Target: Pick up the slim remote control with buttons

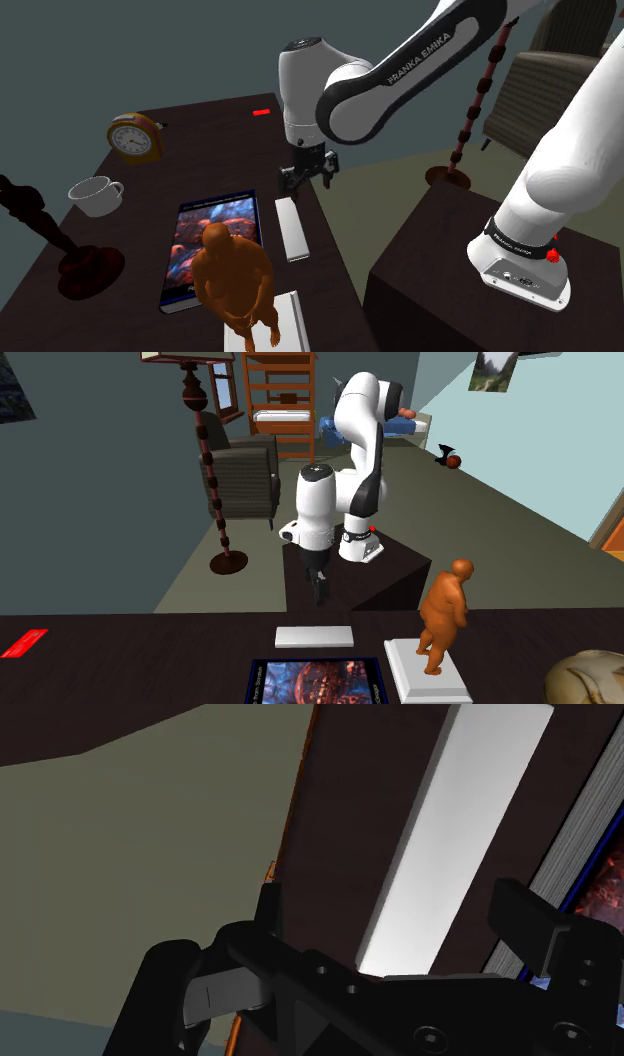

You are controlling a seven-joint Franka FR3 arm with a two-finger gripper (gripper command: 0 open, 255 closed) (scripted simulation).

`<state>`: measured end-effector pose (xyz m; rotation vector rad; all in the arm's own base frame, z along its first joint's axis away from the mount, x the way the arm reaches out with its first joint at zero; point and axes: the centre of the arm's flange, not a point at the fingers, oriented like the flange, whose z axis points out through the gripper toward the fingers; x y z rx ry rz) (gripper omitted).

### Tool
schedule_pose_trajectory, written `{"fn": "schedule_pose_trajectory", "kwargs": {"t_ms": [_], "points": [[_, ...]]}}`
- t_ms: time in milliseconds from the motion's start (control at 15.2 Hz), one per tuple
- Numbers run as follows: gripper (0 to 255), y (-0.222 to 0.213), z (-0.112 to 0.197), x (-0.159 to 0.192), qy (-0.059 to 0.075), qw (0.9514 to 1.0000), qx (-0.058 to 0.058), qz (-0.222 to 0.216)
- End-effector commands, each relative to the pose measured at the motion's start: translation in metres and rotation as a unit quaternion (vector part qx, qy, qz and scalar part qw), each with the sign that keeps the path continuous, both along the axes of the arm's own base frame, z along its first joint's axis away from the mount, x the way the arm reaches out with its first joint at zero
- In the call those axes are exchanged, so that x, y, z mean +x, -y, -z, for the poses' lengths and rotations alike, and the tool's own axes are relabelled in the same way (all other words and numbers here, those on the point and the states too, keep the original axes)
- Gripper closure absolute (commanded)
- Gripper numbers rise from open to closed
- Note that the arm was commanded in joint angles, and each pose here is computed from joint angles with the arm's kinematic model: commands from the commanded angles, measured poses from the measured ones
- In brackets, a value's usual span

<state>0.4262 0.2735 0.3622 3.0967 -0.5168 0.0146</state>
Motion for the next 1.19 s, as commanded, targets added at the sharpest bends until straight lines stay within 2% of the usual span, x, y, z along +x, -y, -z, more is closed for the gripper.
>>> {"fn": "schedule_pose_trajectory", "kwargs": {"t_ms": [0, 330, 924, 990, 1122], "points": [[0, -0.014, 0.019, 0.013, -0.001, 0.9999, -0.002, 0.013], [0, -0.05, 0.061, 0.042, -0.003, 0.9991, -0.008, 0.041], [0, -0.05, 0.101, 0.042, -0.003, 0.9991, -0.008, 0.041], [255, -0.051, 0.101, 0.042, -0.003, 0.9991, -0.008, 0.041], [255, -0.05, 0.101, 0.042, -0.003, 0.9991, -0.008, 0.041]]}}
